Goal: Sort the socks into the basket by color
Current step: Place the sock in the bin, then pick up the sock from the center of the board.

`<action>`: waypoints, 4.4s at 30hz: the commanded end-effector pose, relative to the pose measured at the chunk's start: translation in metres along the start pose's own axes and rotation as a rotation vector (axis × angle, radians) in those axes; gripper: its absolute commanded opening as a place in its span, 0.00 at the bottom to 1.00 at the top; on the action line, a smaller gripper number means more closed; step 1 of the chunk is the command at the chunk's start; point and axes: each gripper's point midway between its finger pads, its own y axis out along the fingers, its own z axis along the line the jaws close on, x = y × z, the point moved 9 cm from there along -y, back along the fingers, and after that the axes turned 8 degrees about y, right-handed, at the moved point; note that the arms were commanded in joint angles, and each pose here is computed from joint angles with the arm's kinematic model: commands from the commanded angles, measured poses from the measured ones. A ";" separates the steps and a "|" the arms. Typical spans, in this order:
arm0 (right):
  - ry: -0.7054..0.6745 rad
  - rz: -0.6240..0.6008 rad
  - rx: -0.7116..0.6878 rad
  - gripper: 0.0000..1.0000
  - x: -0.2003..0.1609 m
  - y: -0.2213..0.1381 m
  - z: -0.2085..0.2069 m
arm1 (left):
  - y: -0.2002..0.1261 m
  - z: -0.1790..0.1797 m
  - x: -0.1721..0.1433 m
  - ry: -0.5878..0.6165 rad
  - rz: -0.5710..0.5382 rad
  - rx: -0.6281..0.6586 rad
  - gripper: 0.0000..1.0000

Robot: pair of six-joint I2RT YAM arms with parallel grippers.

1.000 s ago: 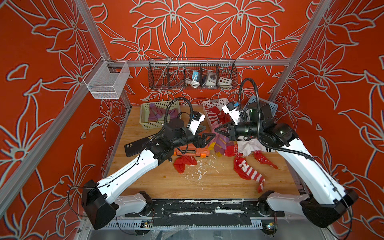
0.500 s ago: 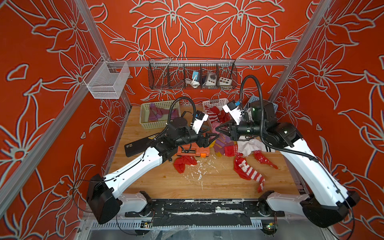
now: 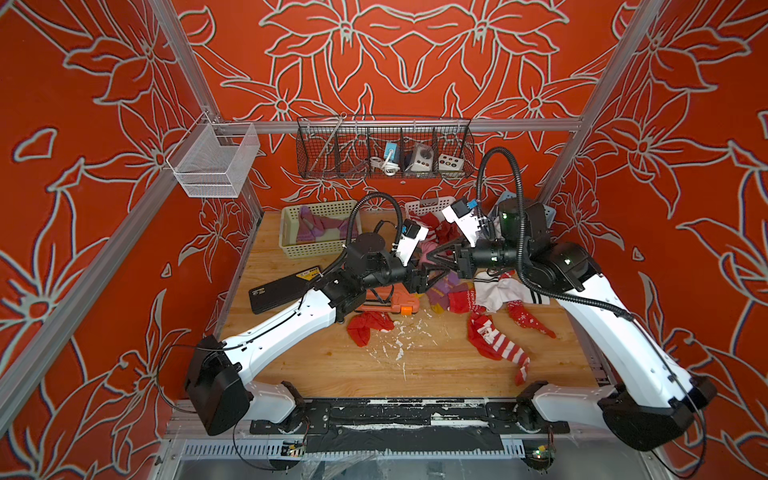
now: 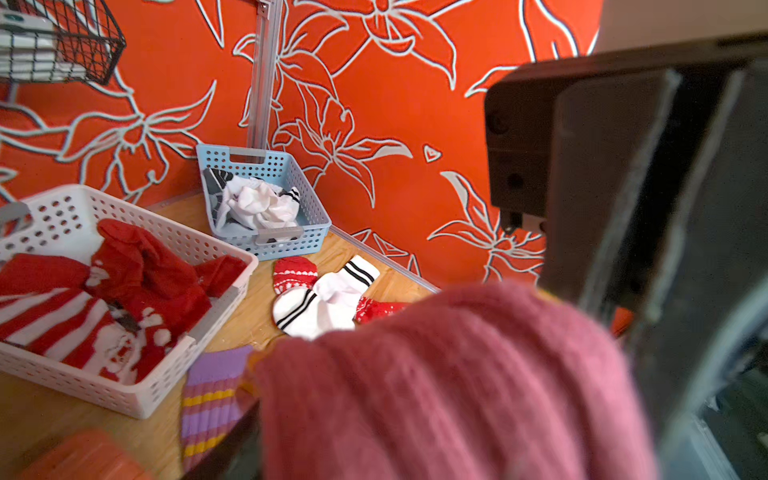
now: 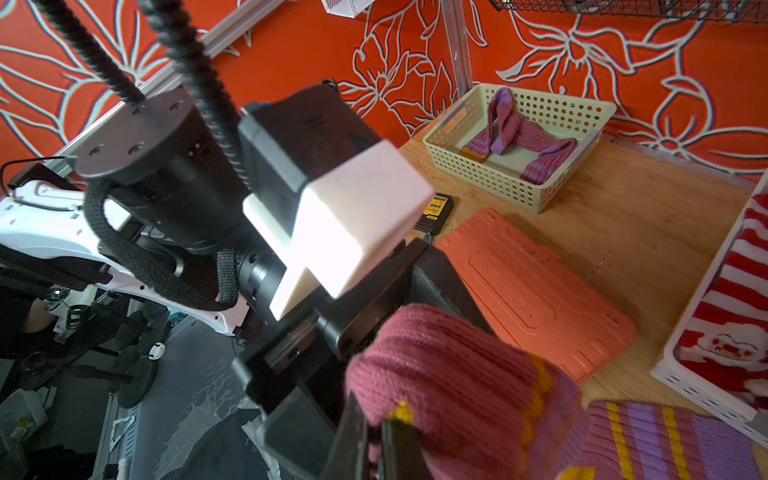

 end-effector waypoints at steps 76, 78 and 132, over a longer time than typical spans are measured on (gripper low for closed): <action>0.238 -0.091 -0.346 0.98 0.033 -0.018 -0.109 | -0.193 0.388 -0.018 -0.490 0.159 1.088 0.00; 0.243 -0.087 -0.343 0.98 0.035 -0.015 -0.113 | -0.190 0.394 -0.021 -0.508 0.173 1.074 0.00; 0.624 0.397 -0.540 0.90 -0.094 0.064 -0.213 | -0.206 0.210 0.001 -0.514 0.145 0.931 0.66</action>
